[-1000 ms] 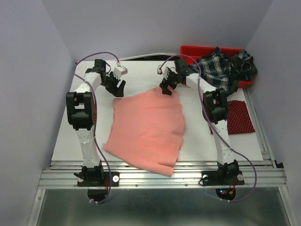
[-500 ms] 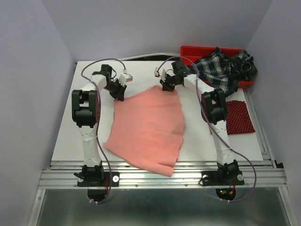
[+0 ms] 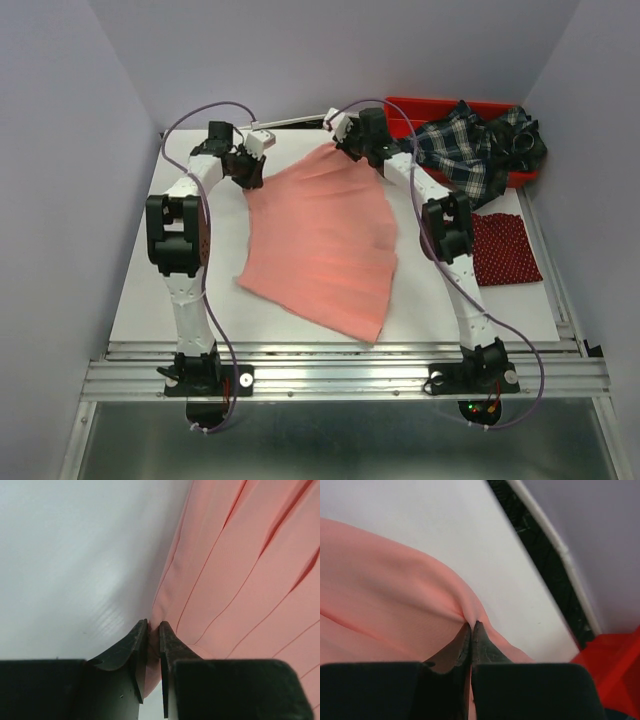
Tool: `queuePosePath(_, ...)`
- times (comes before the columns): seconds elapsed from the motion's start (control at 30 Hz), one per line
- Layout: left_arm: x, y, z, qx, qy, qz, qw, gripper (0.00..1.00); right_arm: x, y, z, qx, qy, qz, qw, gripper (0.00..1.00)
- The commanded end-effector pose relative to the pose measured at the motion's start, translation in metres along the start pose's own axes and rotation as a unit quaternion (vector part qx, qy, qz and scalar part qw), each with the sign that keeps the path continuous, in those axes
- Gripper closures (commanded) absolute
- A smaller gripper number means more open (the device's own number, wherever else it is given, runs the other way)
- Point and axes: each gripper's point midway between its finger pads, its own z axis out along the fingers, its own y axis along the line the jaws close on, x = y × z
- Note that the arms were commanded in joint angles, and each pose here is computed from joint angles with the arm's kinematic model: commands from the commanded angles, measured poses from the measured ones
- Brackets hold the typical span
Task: Fold and stack the skirts
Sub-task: Fold the skirt
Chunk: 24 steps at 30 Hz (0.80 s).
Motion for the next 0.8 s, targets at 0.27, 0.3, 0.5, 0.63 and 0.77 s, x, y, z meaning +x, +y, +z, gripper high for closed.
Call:
queuePosePath(0.27,-0.067,0.006,-0.114,-0.095,-0.095,0.095,0.986,1.00,-0.143,-0.089,-0.146,0.124,-0.108,-0.024,0.986,0.99)
queuePosePath(0.3,-0.067,0.001,-0.123,-0.095,-0.093,0.127,0.983,1.00,-0.137,-0.082,-0.152,0.113,-0.096,-0.029,0.989,0.99)
queuePosePath(0.5,-0.023,-0.032,-0.130,-0.054,-0.053,0.219,0.973,1.00,-0.101,-0.007,-0.198,0.019,-0.032,-0.041,0.998,0.99)
queuePosePath(0.63,0.012,-0.054,-0.136,-0.035,-0.029,0.293,0.955,1.00,-0.085,0.061,-0.223,-0.059,0.004,-0.038,0.998,0.99)
queuePosePath(0.77,0.053,-0.076,-0.136,-0.007,0.001,0.318,0.948,1.00,-0.055,0.131,-0.244,-0.114,0.040,-0.019,0.992,0.99)
